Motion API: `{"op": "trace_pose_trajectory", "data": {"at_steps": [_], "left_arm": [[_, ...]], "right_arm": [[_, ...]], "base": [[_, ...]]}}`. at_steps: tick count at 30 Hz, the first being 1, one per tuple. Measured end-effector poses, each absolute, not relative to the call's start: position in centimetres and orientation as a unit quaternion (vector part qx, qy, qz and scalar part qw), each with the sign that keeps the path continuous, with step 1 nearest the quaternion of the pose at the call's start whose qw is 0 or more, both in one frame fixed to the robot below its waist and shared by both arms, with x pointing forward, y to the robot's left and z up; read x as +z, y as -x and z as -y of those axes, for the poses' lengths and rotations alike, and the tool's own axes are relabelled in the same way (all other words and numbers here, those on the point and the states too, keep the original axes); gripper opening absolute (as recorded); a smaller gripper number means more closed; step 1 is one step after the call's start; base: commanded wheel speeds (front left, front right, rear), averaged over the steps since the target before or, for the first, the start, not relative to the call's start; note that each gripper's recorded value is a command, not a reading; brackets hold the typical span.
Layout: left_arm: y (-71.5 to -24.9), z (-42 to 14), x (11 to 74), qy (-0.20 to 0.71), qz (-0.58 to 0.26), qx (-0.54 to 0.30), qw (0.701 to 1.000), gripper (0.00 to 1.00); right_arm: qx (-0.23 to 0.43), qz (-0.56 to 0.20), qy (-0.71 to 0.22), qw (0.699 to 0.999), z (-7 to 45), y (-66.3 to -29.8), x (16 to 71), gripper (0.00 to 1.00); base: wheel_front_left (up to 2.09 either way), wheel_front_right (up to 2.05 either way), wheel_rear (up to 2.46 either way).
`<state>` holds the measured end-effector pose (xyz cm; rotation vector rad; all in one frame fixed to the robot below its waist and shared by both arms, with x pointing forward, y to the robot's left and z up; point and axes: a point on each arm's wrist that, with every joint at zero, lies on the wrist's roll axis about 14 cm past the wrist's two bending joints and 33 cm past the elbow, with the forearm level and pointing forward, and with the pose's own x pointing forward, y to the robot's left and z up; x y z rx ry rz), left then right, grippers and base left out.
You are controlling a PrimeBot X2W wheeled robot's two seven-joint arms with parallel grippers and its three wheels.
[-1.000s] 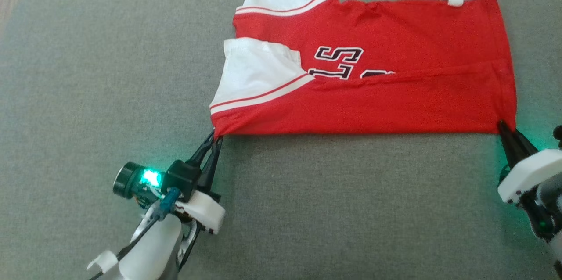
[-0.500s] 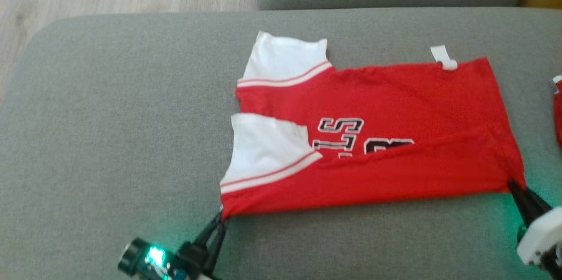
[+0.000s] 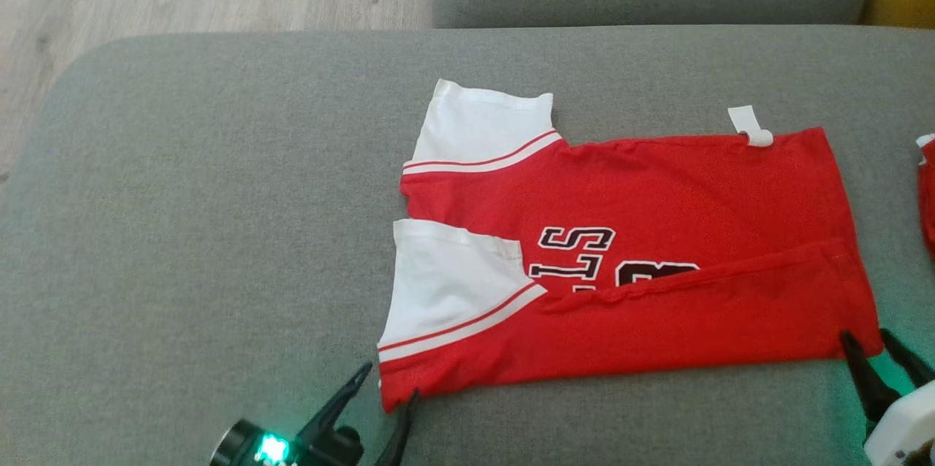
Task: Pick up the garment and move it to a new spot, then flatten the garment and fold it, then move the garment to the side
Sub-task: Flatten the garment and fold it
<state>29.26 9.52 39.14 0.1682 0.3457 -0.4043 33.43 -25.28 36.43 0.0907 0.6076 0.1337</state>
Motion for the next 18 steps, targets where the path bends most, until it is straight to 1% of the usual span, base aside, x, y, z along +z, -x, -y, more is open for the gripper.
{"op": "trace_pose_trajectory", "data": {"at_steps": [4,8,15,18], "left_arm": [[-30.7,-9.0,40.4,-0.086,-0.150,-0.207,0.963,1.00],[-33.5,-9.0,42.5,-0.095,-0.119,-0.212,0.965,1.00],[-41.7,-9.6,47.7,-0.137,-0.058,-0.225,0.963,1.00],[-45.1,-8.9,49.0,-0.151,-0.059,-0.249,0.955,1.00]], "right_arm": [[0.063,-0.279,-0.040,0.957,25.4,-34.2,37.5,1.00],[0.065,-0.270,-0.036,0.960,25.3,-34.7,38.2,1.00],[0.071,-0.253,-0.037,0.964,24.5,-35.7,38.9,1.00],[0.071,-0.245,-0.040,0.966,24.4,-36.5,39.3,1.00]], "base": [[0.00,0.00,0.00],[0.00,0.00,0.00],[0.00,0.00,0.00],[0.00,0.00,0.00]]}}
